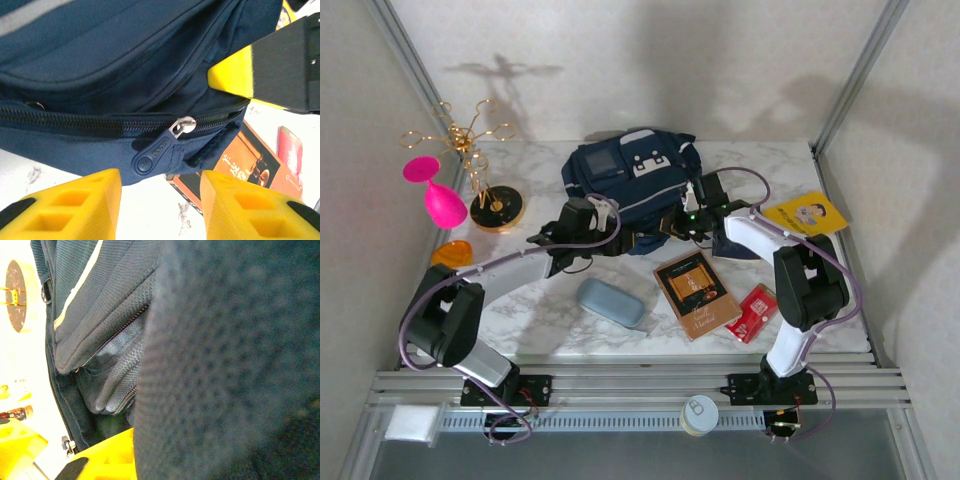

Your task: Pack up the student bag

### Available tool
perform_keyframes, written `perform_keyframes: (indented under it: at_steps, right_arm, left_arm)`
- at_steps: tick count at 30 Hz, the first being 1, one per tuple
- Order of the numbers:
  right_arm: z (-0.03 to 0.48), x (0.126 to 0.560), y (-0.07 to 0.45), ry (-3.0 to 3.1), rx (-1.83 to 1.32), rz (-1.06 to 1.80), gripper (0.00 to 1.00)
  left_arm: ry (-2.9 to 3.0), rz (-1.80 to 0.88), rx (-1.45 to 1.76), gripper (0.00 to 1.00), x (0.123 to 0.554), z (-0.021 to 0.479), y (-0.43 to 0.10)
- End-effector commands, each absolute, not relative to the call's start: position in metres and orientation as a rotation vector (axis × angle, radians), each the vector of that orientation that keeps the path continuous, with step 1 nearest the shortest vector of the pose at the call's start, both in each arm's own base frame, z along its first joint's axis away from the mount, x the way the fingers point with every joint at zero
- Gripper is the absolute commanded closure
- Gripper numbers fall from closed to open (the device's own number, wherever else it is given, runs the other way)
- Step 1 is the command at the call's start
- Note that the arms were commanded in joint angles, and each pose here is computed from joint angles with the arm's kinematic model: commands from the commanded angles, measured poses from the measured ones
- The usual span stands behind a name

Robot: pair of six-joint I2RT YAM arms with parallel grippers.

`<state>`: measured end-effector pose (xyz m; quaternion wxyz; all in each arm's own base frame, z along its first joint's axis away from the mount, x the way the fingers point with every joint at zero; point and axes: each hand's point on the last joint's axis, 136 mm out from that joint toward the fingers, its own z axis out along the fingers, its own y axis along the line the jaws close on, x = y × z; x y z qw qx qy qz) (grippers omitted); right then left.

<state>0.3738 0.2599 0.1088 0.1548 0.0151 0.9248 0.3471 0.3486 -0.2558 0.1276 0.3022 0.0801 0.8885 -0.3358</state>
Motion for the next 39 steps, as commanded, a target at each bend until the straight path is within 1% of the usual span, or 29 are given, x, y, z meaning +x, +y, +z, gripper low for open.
perform_keyframes:
  at_steps: [1, 5, 8, 11, 13, 16, 21, 23, 25, 27, 31, 33, 34, 36, 39]
  right_arm:
    - [0.157, 0.392, 0.272, 2.47, -0.102, 1.04, 1.0]
    - [0.155, 0.394, 0.273, 2.464, -0.094, 1.05, 1.0]
    - [0.153, 0.393, 0.274, 2.469, -0.091, 1.061, 1.0]
    - [0.153, 0.393, 0.275, 2.469, -0.092, 1.063, 1.0]
    - [0.154, 0.393, 0.275, 2.462, -0.09, 1.07, 1.0]
    - [0.153, 0.393, 0.276, 2.462, -0.091, 1.078, 1.0]
    - [0.15, 0.392, 0.278, 2.463, -0.09, 1.095, 1.0]
    - [0.151, 0.392, 0.278, 2.461, -0.091, 1.096, 1.0]
    - [0.149, 0.391, 0.278, 2.464, -0.095, 1.099, 1.0]
    - [0.149, 0.391, 0.278, 2.463, -0.096, 1.101, 1.0]
    - [0.15, 0.391, 0.278, 2.462, -0.101, 1.098, 1.0]
    - [0.15, 0.391, 0.278, 2.464, -0.102, 1.098, 1.0]
    - [0.151, 0.392, 0.278, 2.461, -0.103, 1.097, 1.0]
    - [0.152, 0.392, 0.277, 2.458, -0.102, 1.097, 1.0]
    - [0.154, 0.393, 0.277, 2.452, -0.102, 1.1, 1.0]
  left_arm:
    - [2.398, -0.918, 0.175, 0.53, 0.346, 0.122, -0.255]
    - [2.331, -1.02, 0.089, 0.5, 0.35, 0.126, -0.263]
    - [2.335, -1.038, 0.083, 0.5, 0.355, 0.125, -0.269]
    - [2.315, -1.115, 0.123, 0.5, 0.35, 0.131, -0.283]
    - [2.331, -1.106, 0.145, 0.5, 0.348, 0.129, -0.289]
    - [2.34, -1.048, 0.085, 0.51, 0.357, 0.123, -0.282]
    - [2.298, -1.101, 0.048, 0.53, 0.361, 0.128, -0.289]
    - [2.296, -1.064, 0.024, 0.55, 0.365, 0.127, -0.285]
    - [2.268, -1.066, 0.013, 0.6, 0.369, 0.133, -0.284]
    - [2.252, -1.081, 0.036, 0.63, 0.368, 0.138, -0.288]
    - [2.277, -1.063, 0.067, 0.74, 0.367, 0.133, -0.289]
    - [2.282, -1.073, 0.083, 0.77, 0.364, 0.131, -0.29]
    - [2.287, -1.076, 0.087, 0.77, 0.363, 0.13, -0.29]
    - [2.294, -1.086, 0.098, 0.69, 0.36, 0.128, -0.291]
    - [2.307, -1.08, 0.105, 0.68, 0.358, 0.123, -0.291]
